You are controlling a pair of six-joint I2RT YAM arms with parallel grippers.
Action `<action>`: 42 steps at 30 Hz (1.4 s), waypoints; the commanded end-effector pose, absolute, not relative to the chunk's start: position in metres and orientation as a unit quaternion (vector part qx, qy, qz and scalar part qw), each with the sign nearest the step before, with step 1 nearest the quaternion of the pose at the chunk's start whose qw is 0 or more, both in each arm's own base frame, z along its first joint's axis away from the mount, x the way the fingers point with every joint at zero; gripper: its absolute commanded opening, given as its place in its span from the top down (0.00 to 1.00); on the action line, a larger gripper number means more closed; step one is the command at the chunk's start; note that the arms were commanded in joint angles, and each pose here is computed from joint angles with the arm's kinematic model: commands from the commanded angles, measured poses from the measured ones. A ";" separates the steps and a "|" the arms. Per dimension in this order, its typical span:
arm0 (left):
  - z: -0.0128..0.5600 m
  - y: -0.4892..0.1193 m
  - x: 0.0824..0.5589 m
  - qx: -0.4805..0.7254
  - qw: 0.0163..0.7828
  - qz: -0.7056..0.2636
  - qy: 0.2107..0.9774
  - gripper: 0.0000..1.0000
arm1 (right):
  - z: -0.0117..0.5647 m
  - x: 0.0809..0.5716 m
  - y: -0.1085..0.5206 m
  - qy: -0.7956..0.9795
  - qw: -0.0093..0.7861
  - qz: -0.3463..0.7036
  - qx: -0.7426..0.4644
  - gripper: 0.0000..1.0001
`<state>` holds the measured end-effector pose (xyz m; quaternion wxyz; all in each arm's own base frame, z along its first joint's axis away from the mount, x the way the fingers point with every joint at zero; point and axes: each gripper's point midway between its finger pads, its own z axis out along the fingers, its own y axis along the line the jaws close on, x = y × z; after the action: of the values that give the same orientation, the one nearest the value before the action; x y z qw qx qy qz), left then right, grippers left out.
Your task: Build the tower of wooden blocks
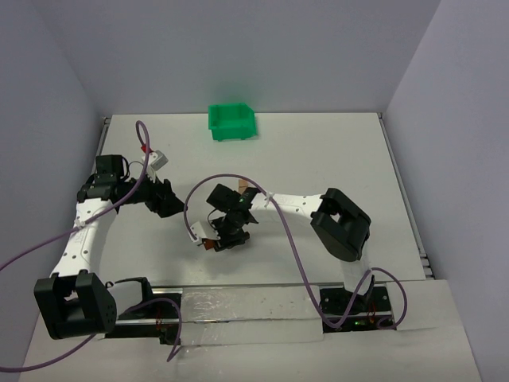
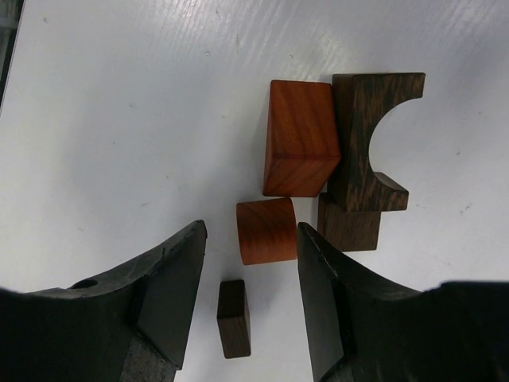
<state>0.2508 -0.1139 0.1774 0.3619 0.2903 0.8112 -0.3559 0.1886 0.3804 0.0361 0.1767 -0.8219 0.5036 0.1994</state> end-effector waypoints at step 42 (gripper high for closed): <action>0.229 -0.052 0.338 0.016 0.509 -0.219 0.832 0.01 | 0.166 0.313 0.319 0.901 0.278 0.106 -0.316 1.00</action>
<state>0.3015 -0.0811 0.2040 0.4455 0.1405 0.8416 -0.2712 0.2701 0.3563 0.1391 0.2472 -0.5536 0.7762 0.1728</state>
